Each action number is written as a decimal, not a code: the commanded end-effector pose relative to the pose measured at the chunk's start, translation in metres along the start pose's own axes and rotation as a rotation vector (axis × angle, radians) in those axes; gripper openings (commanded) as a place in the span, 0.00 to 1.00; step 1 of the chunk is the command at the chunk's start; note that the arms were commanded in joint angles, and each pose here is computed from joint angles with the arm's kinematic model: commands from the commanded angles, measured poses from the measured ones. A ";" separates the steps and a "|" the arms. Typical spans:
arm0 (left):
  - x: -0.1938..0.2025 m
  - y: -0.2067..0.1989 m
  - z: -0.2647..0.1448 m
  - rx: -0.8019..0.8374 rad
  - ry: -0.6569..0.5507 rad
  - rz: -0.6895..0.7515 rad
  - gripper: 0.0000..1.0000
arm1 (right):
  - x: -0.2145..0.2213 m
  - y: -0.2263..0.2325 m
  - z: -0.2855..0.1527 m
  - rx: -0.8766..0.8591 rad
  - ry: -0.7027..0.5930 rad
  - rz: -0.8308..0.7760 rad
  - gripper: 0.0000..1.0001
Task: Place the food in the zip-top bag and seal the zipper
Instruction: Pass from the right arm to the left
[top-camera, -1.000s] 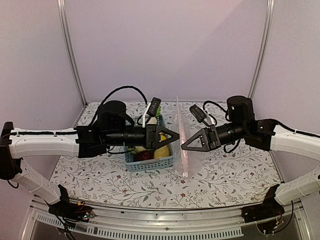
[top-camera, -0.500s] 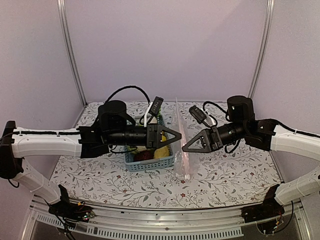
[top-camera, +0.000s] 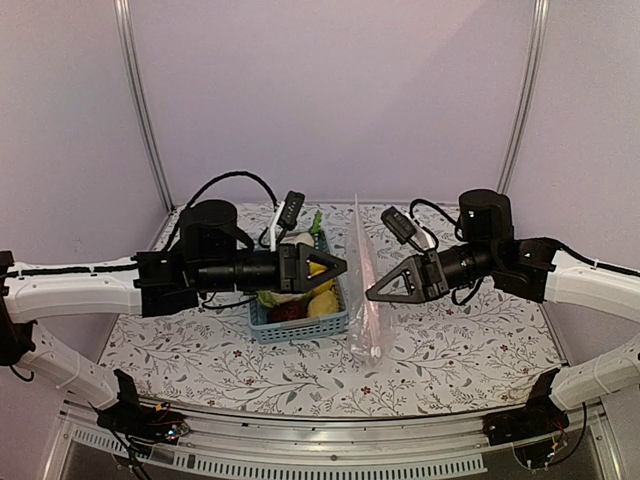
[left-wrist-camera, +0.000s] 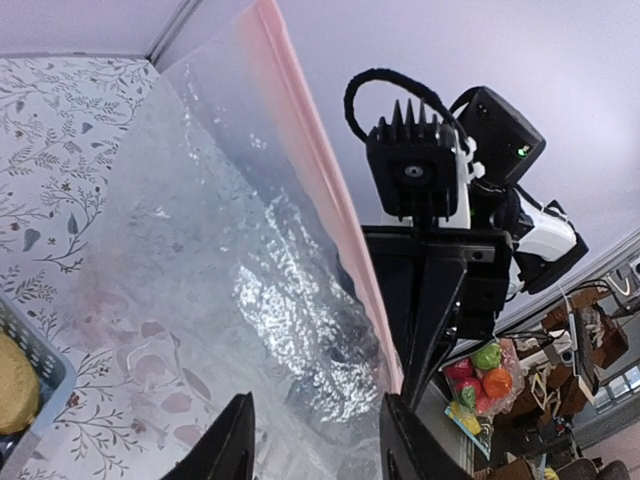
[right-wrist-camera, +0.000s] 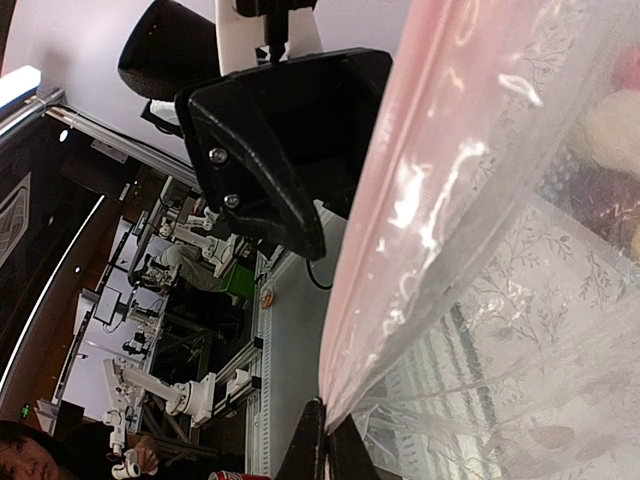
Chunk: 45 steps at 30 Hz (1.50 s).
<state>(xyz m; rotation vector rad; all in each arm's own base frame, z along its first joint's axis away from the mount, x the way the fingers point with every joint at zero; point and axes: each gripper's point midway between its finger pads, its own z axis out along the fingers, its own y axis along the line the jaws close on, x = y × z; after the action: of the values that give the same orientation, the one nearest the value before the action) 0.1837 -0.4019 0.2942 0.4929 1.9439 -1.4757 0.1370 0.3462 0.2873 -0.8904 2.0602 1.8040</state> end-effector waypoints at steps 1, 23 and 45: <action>0.018 0.024 0.005 -0.069 0.063 -0.056 0.47 | -0.009 0.012 -0.003 -0.021 -0.022 -0.045 0.01; 0.016 0.018 0.015 0.067 0.029 -0.155 0.00 | -0.011 -0.005 -0.006 0.043 -0.060 -0.017 0.01; 0.005 0.040 -0.006 -0.018 -0.021 -0.149 0.00 | -0.011 -0.015 -0.021 0.208 -0.099 0.017 0.37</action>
<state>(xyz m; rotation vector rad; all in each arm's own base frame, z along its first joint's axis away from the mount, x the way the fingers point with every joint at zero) 0.1975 -0.3867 0.2611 0.3301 2.0203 -1.5671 0.1591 0.3280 0.2831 -0.7018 2.1313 1.6502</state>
